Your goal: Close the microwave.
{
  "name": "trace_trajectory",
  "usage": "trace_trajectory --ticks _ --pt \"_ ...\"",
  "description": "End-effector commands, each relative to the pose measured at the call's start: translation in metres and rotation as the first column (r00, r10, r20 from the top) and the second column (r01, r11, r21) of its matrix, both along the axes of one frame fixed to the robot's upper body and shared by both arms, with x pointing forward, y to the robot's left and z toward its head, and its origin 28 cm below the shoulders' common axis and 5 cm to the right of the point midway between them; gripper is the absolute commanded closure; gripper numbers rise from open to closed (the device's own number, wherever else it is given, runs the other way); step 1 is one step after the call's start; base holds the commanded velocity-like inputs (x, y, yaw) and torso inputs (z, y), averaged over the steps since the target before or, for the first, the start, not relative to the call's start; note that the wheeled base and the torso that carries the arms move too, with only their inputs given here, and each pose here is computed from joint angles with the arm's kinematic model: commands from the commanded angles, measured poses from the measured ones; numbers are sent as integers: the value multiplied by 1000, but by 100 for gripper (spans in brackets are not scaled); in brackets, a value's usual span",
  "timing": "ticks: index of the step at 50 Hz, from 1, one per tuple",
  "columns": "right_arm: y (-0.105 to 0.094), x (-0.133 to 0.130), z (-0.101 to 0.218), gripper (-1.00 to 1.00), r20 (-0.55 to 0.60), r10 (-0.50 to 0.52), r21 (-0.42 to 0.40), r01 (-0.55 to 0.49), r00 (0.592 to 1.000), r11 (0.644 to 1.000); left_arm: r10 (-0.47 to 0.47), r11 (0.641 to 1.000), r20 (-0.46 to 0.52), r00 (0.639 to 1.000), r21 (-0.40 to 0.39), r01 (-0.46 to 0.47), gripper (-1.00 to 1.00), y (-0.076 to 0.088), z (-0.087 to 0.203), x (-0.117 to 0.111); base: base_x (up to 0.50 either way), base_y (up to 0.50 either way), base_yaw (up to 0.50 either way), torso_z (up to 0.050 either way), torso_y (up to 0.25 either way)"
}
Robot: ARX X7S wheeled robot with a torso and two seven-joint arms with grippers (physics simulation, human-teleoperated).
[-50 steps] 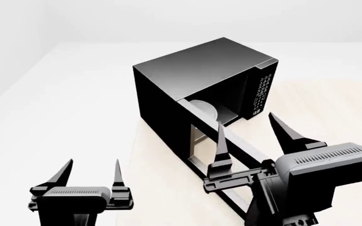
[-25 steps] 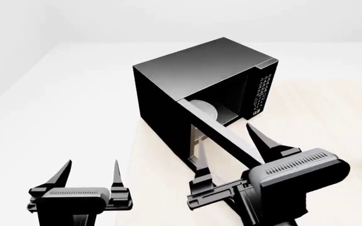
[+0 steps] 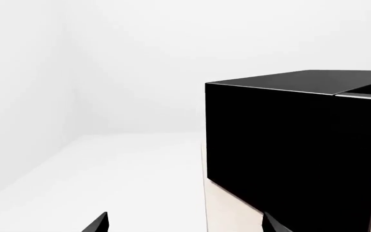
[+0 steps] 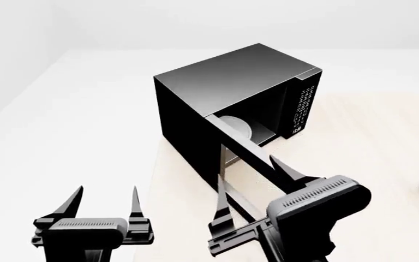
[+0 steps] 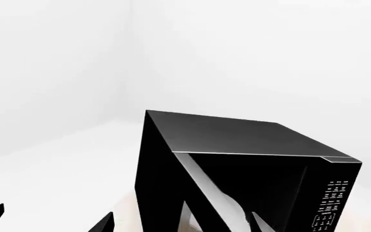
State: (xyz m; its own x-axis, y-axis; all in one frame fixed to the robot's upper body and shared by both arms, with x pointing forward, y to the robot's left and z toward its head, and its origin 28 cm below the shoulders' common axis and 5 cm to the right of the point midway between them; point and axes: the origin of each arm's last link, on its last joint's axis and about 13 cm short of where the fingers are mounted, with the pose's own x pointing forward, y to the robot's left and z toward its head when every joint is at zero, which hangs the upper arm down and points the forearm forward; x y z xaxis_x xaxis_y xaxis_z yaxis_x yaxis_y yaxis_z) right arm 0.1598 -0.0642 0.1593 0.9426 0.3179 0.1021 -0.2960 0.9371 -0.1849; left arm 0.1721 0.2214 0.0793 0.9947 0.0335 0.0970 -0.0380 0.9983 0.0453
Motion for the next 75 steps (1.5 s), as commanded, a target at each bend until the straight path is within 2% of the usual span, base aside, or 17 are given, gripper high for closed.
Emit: trace_trajectory --ticks 1,19,75 --pt "1 2 -4 -100 -32 8 -21 -9 999 1000 -2 1000 -1 1000 1 2 -100 -1 0 1 0 0 0 0 0" --pt "4 0 -11 -100 -69 34 -46 -38 997 998 -1 1000 -2 1000 1 1 -100 -1 -1 2 0 0 0 0 0" --pt "3 16 -39 -100 -194 -23 -97 4 981 995 -3 1000 -4 1000 3 3 -100 -2 -1 1 0 0 0 0 0"
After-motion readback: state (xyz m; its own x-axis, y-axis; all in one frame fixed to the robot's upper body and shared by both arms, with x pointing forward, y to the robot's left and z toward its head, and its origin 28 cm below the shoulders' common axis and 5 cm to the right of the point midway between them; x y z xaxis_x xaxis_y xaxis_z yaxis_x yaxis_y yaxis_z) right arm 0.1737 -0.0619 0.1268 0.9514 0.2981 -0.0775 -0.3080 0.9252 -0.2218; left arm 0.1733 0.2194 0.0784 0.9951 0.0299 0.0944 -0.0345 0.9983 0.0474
